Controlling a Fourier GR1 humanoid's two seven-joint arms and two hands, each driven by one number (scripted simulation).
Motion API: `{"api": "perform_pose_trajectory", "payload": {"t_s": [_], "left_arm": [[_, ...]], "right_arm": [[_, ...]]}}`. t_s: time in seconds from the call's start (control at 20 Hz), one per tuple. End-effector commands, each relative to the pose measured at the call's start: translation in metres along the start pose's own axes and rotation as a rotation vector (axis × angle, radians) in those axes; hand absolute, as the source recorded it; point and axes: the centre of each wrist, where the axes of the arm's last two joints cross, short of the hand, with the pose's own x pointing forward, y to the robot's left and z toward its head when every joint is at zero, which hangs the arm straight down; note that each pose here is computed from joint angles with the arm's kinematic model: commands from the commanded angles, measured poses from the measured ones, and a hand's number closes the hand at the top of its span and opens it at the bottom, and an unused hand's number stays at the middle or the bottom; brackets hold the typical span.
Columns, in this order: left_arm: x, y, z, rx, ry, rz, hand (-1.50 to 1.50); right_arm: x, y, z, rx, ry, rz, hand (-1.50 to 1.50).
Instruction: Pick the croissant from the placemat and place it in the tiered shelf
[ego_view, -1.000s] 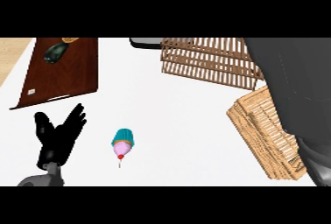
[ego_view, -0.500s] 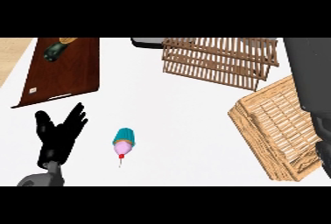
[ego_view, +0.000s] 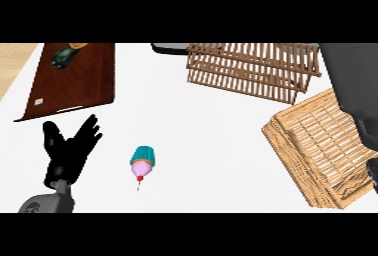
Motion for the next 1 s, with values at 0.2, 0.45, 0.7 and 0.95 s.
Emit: {"api": "perform_pose_trajectory", "payload": {"t_s": [0.2,0.45,0.7,0.95], "left_arm": [[0.005,0.007,-0.008,0.003,-0.003,-0.006,0.0],[-0.012,0.003,0.007,-0.001,-0.006,0.009,0.0],[-0.011,0.008,-0.003,0.0,0.015,0.002,0.0],[-0.005,0.002,-0.002,-0.003,0.004,0.005,0.0]], "right_arm": [[-0.027,0.02,-0.019,-0.02,-0.028,-0.01,1.5],[-0.028,0.008,-0.027,0.014,-0.062,-0.017,1.5],[-0.024,0.01,-0.029,0.004,-0.056,0.01,1.5],[-0.019,0.012,-0.024,-0.062,0.023,-0.176,1.5]]}}
